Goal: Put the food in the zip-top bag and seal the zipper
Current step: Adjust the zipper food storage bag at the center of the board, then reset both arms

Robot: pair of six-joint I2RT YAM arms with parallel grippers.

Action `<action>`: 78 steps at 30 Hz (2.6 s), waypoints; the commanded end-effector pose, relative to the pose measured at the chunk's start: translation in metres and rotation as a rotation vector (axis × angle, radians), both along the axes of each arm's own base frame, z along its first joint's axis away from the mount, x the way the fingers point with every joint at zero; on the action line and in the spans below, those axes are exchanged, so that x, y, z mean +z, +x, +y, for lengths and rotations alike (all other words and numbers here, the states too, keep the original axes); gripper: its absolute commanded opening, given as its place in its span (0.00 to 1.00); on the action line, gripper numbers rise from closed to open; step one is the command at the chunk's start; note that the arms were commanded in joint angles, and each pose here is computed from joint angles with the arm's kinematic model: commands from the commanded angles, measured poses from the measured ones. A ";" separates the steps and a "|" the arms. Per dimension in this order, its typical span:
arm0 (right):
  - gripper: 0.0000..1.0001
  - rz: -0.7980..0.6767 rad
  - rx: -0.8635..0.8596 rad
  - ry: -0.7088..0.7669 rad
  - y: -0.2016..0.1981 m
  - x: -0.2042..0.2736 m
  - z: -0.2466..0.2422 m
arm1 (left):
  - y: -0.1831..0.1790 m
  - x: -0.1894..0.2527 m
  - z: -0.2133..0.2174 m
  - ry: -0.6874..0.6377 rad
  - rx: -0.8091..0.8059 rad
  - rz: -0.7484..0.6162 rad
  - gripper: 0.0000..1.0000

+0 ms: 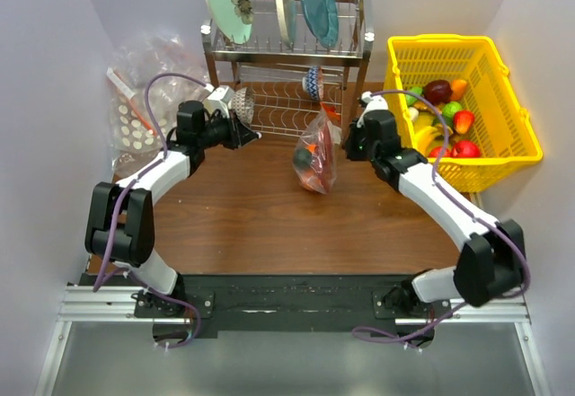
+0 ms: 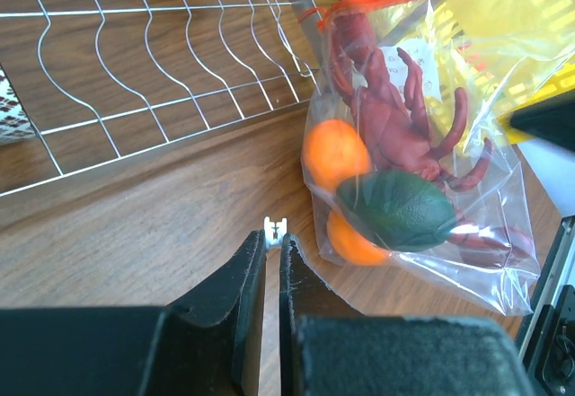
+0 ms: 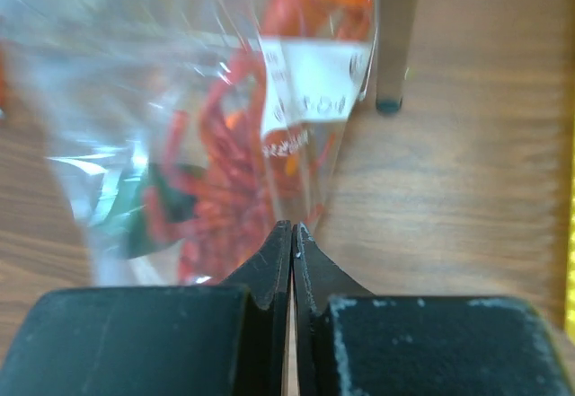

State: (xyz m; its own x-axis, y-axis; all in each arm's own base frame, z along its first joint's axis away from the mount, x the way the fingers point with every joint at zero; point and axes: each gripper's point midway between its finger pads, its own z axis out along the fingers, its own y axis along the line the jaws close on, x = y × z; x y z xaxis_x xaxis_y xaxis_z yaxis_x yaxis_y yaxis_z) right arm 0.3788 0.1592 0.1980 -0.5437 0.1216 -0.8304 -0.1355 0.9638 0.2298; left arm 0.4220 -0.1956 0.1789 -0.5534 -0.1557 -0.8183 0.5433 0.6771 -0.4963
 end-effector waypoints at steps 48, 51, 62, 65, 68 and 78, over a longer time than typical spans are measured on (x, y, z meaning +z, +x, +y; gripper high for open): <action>0.99 -0.091 -0.145 0.018 -0.076 0.007 -0.021 | -0.032 -0.033 0.074 0.060 0.395 -0.072 0.58; 0.99 -0.100 -0.134 0.028 -0.079 0.012 -0.021 | -0.042 -0.012 0.073 0.020 0.390 -0.116 0.72; 0.99 -0.146 -0.256 -0.030 -0.086 0.017 -0.054 | -0.099 0.027 0.061 -0.131 0.326 -0.122 1.00; 0.99 -0.155 -0.267 -0.027 -0.090 0.013 -0.059 | -0.112 0.031 0.066 -0.180 0.366 -0.107 1.00; 0.99 -0.172 -0.260 -0.003 -0.094 0.012 -0.059 | -0.117 0.024 0.072 -0.148 0.389 -0.101 1.00; 0.99 -0.162 -0.272 0.004 -0.099 0.010 -0.062 | -0.117 0.012 0.077 -0.115 0.409 -0.094 1.00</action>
